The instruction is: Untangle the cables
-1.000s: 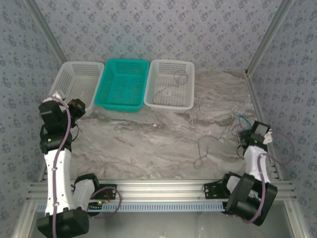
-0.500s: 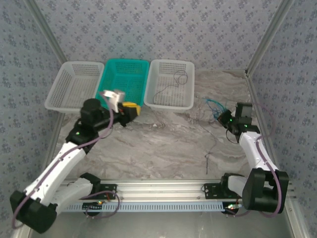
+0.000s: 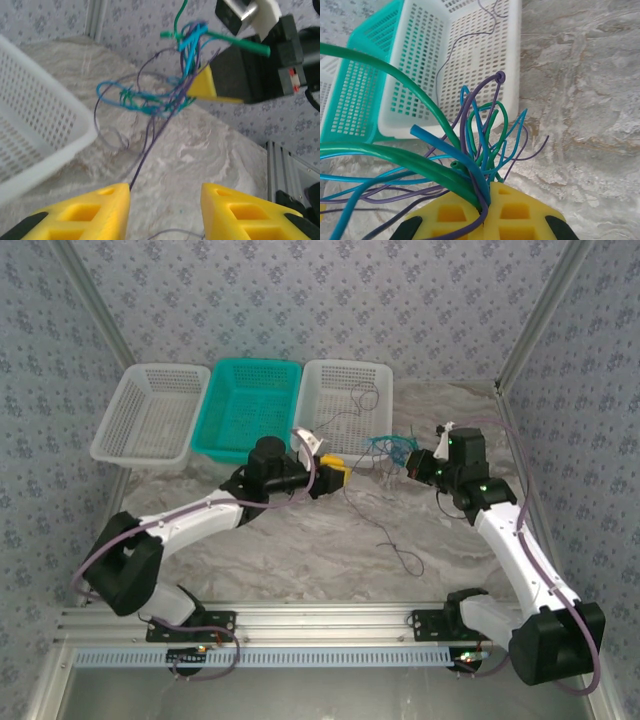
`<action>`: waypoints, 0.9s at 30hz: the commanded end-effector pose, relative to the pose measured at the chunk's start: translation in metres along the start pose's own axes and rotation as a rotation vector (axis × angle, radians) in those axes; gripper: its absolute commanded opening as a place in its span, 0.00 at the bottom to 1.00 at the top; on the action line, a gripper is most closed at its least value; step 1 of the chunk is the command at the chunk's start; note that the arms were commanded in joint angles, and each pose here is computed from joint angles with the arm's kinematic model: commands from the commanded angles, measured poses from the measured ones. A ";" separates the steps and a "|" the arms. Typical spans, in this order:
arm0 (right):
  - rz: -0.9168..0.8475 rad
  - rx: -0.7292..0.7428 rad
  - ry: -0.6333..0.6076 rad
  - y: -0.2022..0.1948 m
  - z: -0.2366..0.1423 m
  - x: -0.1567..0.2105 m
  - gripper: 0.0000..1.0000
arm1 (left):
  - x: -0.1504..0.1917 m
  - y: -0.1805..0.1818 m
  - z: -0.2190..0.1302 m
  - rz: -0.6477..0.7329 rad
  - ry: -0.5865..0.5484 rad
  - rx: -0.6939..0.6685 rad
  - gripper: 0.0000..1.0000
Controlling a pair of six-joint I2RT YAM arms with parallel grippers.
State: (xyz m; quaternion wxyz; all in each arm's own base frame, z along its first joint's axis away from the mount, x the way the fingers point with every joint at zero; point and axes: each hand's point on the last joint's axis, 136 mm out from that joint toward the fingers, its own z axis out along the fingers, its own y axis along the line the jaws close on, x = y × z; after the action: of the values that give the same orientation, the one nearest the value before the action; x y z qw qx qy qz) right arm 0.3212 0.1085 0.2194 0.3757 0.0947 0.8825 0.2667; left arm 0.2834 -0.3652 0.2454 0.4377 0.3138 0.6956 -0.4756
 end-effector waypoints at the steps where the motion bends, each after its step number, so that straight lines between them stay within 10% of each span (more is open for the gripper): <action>1: -0.048 -0.042 -0.013 0.023 -0.009 -0.009 0.00 | -0.056 -0.031 0.006 0.085 -0.166 0.150 0.43; 8: -0.064 -0.043 -0.002 0.034 -0.006 -0.008 0.00 | -0.059 -0.033 0.025 0.030 -0.171 0.241 0.41; 12: -0.068 -0.038 -0.007 0.034 -0.005 -0.007 0.00 | -0.059 -0.027 0.024 0.014 -0.184 0.206 0.00; 27: 0.261 0.410 -0.041 -0.129 -0.006 0.028 0.00 | -0.107 -0.021 -0.059 -0.008 -0.361 0.009 0.00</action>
State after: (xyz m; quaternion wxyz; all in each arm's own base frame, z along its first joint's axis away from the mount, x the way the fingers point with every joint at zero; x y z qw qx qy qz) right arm 0.3192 0.0506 0.1751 0.3679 0.1953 0.8910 0.1806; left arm 0.2886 -0.3526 0.2945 0.4719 0.2580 0.6582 -0.5268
